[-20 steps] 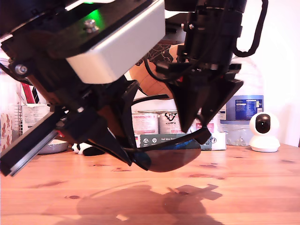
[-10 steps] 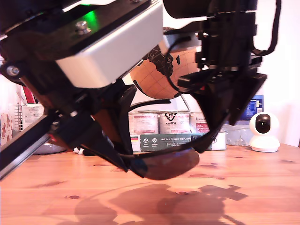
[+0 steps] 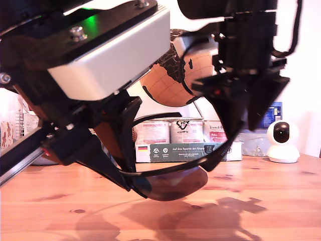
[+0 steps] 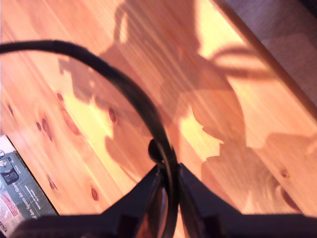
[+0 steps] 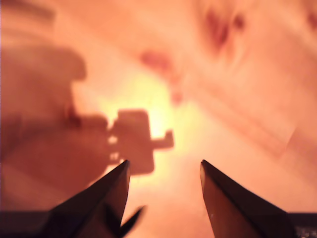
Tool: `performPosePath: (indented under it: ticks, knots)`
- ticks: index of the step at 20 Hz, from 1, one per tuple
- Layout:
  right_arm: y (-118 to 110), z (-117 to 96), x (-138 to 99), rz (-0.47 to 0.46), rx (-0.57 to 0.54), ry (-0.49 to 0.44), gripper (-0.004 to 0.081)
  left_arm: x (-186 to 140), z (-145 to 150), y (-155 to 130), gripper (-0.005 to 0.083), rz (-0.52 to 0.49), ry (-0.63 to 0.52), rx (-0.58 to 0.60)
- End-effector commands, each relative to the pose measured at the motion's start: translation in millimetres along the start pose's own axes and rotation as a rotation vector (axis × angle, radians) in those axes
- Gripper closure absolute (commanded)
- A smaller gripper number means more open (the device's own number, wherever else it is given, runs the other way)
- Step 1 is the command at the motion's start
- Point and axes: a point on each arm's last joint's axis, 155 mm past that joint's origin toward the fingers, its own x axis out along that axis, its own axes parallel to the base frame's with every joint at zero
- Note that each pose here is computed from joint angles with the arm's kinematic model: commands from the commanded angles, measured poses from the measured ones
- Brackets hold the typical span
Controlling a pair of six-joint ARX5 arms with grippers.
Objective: Pick up the sunglasses and open them, then place them back on the table
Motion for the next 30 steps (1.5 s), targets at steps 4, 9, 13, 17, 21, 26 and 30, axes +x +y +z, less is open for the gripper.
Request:
performPosePath:
  ticks: [4, 9, 13, 17, 21, 26, 30]
  knots:
    - [-32, 74, -23, -0.019, 0.148, -0.237, 0.0365, 0, -1, -10, 0.0792, -0.033, -0.004, 0.013]
    - [-64, 98, -40, -0.048, 0.181, -0.301, 0.0521, 0, 3, -22, 0.0792, -0.082, -0.036, 0.132]
    - [-68, 77, -33, -0.037, 0.149, -0.216, 0.078, -1, 9, -27, 0.0792, -0.096, -0.091, 0.322]
    - [-49, 62, -34, 0.065, 0.067, -0.16, 0.078, 2, -2, -26, 0.0791, -0.102, -0.107, 0.381]
    - [-41, 68, -50, 0.127, 0.067, -0.211, 0.078, 4, -14, -30, 0.0788, -0.133, -0.134, 0.356]
    - [-38, 68, -68, 0.169, 0.07, -0.247, 0.078, 1, -18, -29, 0.0788, -0.155, -0.182, 0.347]
    - [-17, 62, -78, 0.261, 0.042, -0.239, 0.078, 5, -19, -10, 0.079, -0.152, -0.189, 0.326]
